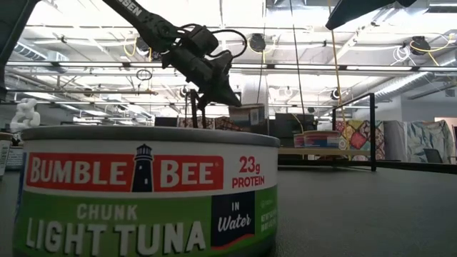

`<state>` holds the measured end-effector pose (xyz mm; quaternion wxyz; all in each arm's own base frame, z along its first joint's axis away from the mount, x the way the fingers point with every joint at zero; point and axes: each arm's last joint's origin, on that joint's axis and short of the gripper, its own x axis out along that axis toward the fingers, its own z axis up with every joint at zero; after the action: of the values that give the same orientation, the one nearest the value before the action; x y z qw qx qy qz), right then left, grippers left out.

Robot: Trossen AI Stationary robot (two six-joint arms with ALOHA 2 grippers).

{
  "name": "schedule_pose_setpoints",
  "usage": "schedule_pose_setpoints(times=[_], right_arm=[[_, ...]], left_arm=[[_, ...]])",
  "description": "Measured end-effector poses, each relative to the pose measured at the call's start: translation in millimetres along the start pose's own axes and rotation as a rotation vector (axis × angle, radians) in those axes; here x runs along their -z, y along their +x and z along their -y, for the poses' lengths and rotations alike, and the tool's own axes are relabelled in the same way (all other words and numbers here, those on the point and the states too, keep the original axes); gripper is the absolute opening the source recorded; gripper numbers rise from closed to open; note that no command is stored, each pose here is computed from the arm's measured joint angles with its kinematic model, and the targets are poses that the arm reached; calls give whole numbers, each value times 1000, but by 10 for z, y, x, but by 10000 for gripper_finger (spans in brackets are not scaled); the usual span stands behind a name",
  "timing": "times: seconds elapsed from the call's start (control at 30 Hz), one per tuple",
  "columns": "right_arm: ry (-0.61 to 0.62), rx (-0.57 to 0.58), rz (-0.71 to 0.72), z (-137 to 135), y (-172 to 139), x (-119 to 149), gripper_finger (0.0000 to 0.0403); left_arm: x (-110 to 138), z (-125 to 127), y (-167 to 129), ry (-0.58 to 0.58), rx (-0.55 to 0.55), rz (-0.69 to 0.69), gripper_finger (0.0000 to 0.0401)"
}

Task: Stack canned seafood by type on shelf
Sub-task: Put the blue pink tuna can on the shelf

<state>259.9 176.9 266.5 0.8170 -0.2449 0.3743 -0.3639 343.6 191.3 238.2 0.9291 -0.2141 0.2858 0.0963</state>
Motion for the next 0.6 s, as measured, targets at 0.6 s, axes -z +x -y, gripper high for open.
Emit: schedule_pose_setpoints(times=[0.6], right_arm=[[5,16,-18,24,76,-27,132]], left_arm=[[69,-107,119,49,-102,-21,0]])
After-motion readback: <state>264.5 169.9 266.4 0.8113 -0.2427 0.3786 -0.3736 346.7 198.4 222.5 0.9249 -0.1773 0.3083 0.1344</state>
